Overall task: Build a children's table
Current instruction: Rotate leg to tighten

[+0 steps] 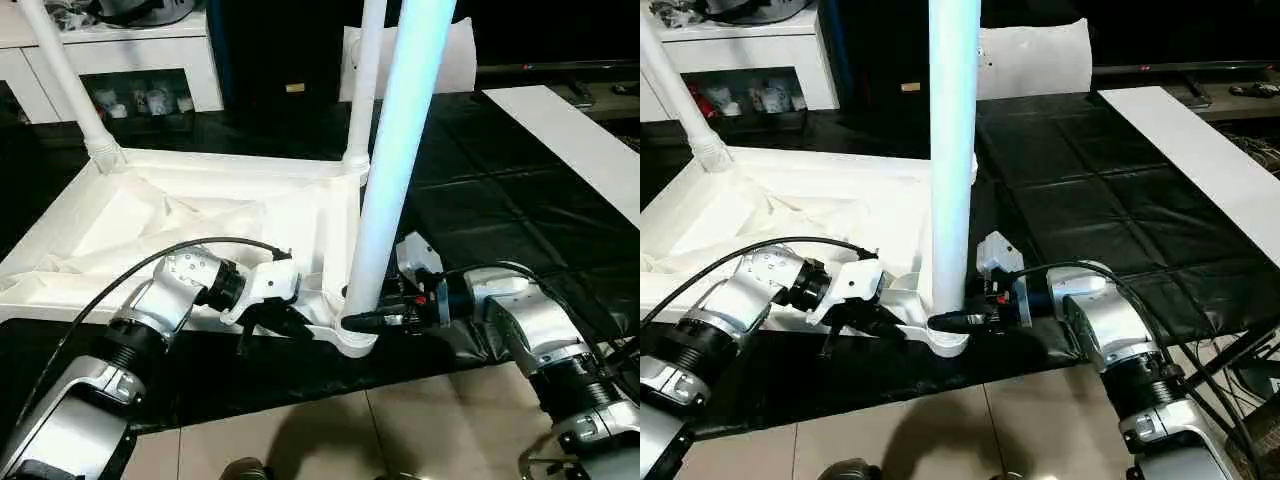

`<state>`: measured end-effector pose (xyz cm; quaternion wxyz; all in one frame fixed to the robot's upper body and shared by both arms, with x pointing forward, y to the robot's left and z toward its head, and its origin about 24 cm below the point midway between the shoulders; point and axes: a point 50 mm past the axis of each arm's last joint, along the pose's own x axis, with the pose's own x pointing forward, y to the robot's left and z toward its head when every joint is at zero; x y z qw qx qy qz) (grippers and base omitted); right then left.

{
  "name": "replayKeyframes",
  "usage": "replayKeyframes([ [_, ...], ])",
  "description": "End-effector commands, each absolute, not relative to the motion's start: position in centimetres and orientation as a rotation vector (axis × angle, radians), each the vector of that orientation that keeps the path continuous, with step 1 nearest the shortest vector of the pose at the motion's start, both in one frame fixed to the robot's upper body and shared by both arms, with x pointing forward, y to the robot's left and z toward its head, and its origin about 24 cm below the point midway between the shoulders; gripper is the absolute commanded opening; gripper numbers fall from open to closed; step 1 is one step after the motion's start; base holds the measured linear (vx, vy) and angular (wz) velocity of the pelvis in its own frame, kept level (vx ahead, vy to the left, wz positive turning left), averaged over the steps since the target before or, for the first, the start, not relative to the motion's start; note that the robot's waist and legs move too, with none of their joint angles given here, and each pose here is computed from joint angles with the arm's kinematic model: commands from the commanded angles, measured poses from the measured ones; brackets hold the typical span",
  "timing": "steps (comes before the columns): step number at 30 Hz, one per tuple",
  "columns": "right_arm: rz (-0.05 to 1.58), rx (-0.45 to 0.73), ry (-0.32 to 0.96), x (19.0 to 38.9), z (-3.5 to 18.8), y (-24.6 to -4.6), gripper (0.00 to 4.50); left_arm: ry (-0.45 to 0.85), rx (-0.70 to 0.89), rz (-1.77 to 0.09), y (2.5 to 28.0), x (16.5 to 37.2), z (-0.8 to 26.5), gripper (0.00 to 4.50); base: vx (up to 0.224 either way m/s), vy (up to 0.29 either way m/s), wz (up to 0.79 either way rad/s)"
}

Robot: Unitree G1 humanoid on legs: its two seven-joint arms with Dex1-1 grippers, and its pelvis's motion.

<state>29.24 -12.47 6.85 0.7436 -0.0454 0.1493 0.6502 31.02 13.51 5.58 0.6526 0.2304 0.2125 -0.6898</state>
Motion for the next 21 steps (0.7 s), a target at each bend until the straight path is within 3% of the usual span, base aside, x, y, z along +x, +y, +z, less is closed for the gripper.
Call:
replayKeyframes([
  [1, 1.363, -0.060, 0.340, 29.4, 6.6, -11.6, 1.96, 0.479, 0.524, -1.442, 13.1, 32.0, 5.7, 0.00, 0.000, 0.000, 0.00],
  [5, 1.113, -0.056, 0.369, 30.7, 5.3, -9.8, 1.96, 0.465, 0.423, -1.256, 12.3, 33.1, 5.9, 0.00, 0.000, 0.000, 0.00],
  [11, 0.828, 0.069, 0.407, 32.1, 5.1, -6.1, 1.94, 0.454, 0.309, -1.034, 10.9, 34.1, 6.2, 0.00, 0.000, 0.000, 0.00],
  [12, 0.775, 0.094, 0.415, 32.3, 5.4, -4.7, 1.94, 0.445, 0.287, -0.974, 10.4, 34.4, 6.4, 0.00, 0.000, 0.000, 0.00],
  [16, 0.750, 0.117, 0.393, 32.5, 5.9, -3.3, 1.94, 0.436, 0.260, -0.912, 10.0, 34.6, 6.6, 0.00, 0.000, 0.000, 0.00],
  [18, 0.745, 0.141, 0.339, 32.5, 6.5, -2.5, 2.50, 0.422, 0.249, -0.895, 9.5, 34.6, 6.9, 0.00, 0.000, 0.000, 0.00],
  [21, 0.733, 0.173, 0.309, 32.5, 6.9, -2.4, 2.76, 0.420, 0.282, -0.913, 9.5, 34.3, 7.0, 0.00, 0.000, 0.000, 0.00],
])
